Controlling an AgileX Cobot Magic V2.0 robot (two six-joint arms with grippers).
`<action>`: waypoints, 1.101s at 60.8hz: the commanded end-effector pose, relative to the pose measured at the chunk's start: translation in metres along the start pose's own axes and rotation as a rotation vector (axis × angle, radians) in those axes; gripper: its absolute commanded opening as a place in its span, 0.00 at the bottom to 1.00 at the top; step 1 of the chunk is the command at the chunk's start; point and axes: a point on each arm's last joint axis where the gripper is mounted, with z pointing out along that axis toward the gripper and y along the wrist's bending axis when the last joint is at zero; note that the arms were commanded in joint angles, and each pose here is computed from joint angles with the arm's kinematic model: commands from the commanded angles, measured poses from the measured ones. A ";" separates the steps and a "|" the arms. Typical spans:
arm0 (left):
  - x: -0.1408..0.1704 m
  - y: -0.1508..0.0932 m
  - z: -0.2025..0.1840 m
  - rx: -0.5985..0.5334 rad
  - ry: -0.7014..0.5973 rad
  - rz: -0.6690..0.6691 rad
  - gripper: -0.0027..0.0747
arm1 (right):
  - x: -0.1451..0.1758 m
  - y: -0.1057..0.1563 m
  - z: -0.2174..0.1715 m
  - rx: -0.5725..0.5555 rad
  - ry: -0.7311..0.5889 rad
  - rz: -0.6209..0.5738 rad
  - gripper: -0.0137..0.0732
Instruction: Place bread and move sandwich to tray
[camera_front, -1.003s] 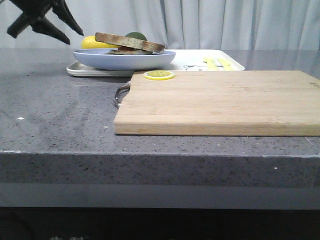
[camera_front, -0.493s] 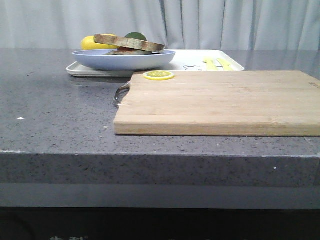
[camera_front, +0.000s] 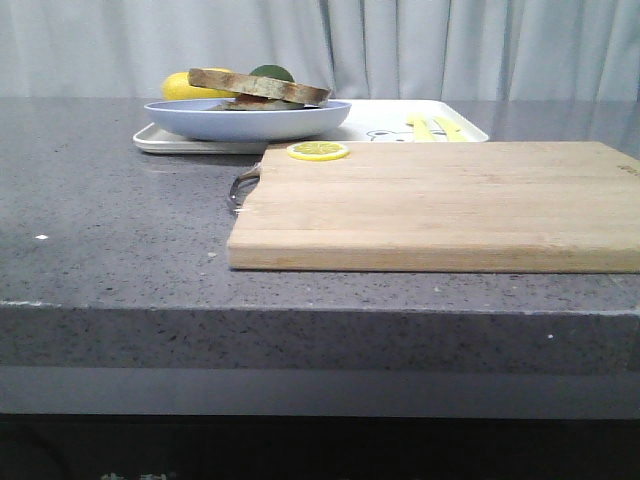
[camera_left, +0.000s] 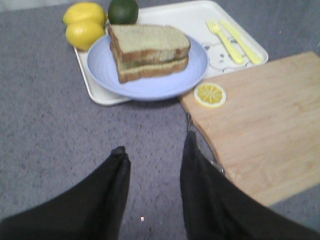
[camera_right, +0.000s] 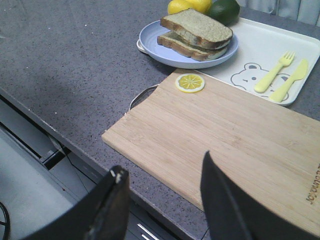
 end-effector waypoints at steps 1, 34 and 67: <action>0.013 -0.002 -0.007 0.003 -0.079 -0.004 0.37 | -0.012 0.000 -0.005 0.007 -0.091 0.011 0.58; 0.086 -0.001 -0.006 -0.019 -0.086 -0.023 0.37 | -0.012 0.000 -0.005 0.007 -0.091 0.011 0.58; 0.085 0.000 -0.006 -0.036 -0.094 0.000 0.01 | -0.011 0.001 -0.004 0.000 -0.075 0.015 0.08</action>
